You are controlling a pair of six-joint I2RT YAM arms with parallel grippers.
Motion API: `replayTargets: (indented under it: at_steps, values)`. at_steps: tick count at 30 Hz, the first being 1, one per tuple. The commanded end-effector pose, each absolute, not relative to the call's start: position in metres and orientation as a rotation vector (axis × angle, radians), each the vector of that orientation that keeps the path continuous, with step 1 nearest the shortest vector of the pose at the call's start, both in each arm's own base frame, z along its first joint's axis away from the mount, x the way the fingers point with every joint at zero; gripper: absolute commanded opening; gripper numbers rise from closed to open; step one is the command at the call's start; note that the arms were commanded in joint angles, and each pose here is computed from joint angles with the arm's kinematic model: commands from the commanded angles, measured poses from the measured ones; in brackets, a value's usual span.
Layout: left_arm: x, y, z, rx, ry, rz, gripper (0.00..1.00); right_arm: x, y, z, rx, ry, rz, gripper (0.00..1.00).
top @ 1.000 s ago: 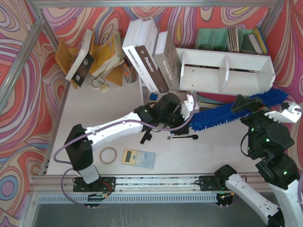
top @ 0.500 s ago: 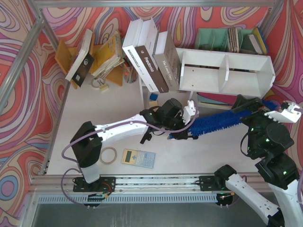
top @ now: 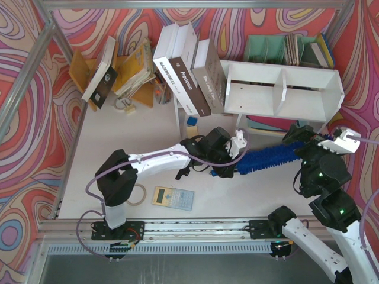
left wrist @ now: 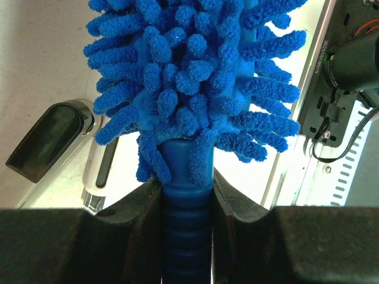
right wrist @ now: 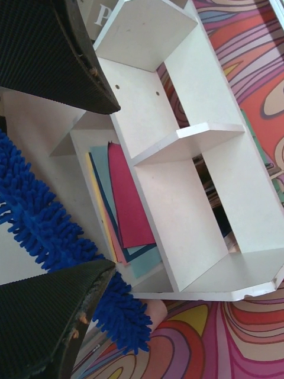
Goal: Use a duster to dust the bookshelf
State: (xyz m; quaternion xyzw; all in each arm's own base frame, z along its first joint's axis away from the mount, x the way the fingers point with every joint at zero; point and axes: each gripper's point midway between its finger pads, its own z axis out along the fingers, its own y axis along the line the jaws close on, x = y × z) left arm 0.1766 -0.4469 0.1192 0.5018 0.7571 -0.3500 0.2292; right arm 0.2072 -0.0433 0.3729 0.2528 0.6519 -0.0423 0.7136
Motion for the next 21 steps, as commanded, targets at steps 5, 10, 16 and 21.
replayTargets:
  at_steps: [5, 10, 16, 21]
  values:
    - [0.183, -0.439, 0.185, 1.231, 1.945, -0.983, 0.00, 0.202, -0.051, 0.370, 0.552, 1.383, -0.121, 0.99]
    - [0.173, -0.422, 0.200, 1.200, 1.950, -0.993, 0.00, 0.201, -0.053, 0.367, 0.563, 1.385, -0.135, 0.99]
    - [0.151, -0.397, 0.209, 1.202, 1.957, -1.019, 0.00, 0.200, -0.054, 0.368, 0.571, 1.388, -0.134, 0.99]
    - [0.136, -0.377, 0.207, 1.215, 1.991, -1.021, 0.00, 0.201, -0.053, 0.367, 0.578, 1.388, -0.128, 0.99]
